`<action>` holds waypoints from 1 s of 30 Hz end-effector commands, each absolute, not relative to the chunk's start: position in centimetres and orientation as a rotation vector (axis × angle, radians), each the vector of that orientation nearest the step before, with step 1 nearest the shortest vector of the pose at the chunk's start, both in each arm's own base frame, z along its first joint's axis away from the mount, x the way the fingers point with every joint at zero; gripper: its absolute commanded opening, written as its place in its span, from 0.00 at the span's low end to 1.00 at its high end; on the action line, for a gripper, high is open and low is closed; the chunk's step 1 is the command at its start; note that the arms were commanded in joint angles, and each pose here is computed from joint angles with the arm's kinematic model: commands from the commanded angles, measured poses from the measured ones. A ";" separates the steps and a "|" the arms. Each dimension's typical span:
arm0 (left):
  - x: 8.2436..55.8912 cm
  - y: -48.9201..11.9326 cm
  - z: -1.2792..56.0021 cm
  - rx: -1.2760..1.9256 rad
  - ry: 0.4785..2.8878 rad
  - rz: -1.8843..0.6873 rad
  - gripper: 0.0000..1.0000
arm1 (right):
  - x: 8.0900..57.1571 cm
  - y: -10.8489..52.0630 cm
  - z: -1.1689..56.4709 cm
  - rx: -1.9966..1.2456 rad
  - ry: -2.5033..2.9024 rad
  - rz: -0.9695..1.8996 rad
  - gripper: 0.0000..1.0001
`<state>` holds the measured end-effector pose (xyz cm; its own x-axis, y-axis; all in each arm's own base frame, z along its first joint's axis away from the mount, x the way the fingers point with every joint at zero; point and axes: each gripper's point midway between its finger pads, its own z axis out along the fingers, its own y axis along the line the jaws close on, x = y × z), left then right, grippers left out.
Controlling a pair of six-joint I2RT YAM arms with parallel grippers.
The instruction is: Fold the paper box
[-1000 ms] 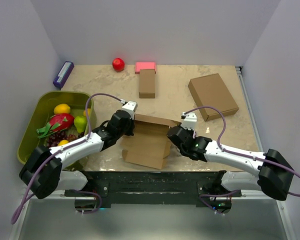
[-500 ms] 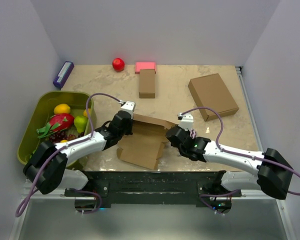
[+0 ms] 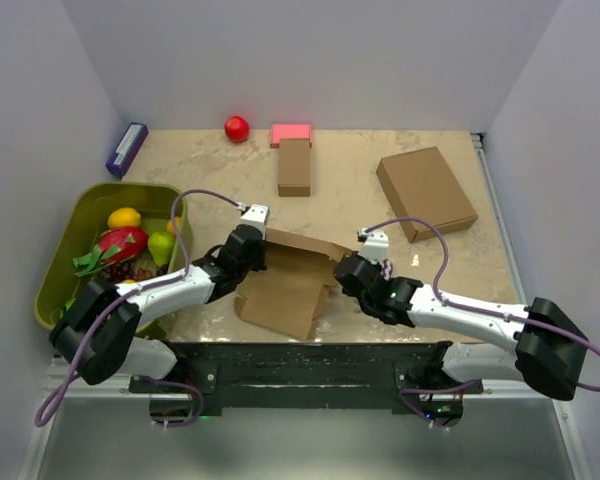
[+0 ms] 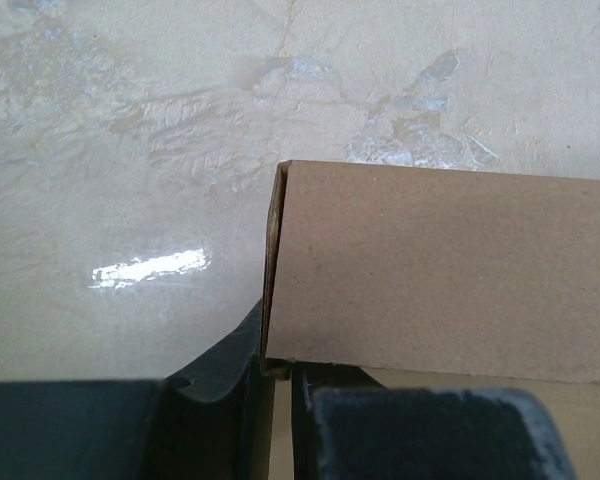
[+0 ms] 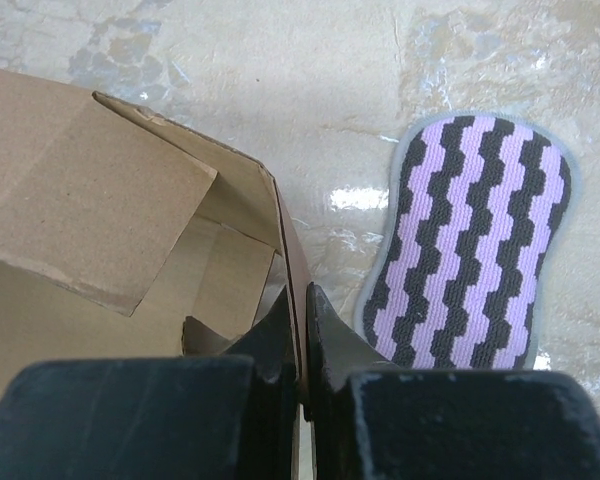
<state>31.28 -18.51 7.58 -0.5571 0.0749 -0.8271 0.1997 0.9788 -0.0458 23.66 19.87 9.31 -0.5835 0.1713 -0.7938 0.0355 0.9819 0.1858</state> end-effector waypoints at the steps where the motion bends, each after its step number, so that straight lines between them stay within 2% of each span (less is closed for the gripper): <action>1: 31.2 -18.4 6.9 0.193 2.138 -0.192 0.12 | 24.5 19.9 9.2 0.203 2.124 0.205 0.00; 2: 31.1 -19.0 7.4 0.206 2.120 -0.234 0.24 | 24.9 20.0 9.3 0.216 2.103 0.211 0.00; 4: 30.5 -19.0 7.2 0.223 2.121 -0.260 0.38 | 25.1 19.9 9.0 0.234 2.079 0.210 0.00; 5: 30.1 -19.2 7.6 0.233 2.113 -0.289 0.53 | 25.3 19.5 9.1 0.243 2.061 0.192 0.00; 8: 28.9 -19.9 8.9 0.265 2.091 -0.384 0.72 | 25.7 19.2 9.4 0.248 2.021 0.192 0.00; 13: 26.3 -20.3 11.1 0.296 2.102 -0.512 0.84 | 26.1 19.2 10.4 0.227 1.939 0.235 0.00; 19: 25.7 -20.5 17.7 0.341 2.071 -0.591 0.96 | 26.0 19.9 11.1 -0.004 1.864 0.262 0.00; 20: 26.2 -21.1 20.2 0.366 2.034 -0.628 0.96 | 26.0 20.0 11.4 -0.021 1.856 0.273 0.00; 23: 28.3 -20.6 21.7 0.390 2.028 -0.607 0.97 | 25.6 20.5 11.2 -0.063 1.851 0.308 0.00; 30: 33.3 -20.6 22.1 0.360 2.020 -0.698 0.95 | 24.2 23.6 9.8 -0.267 1.893 0.428 0.00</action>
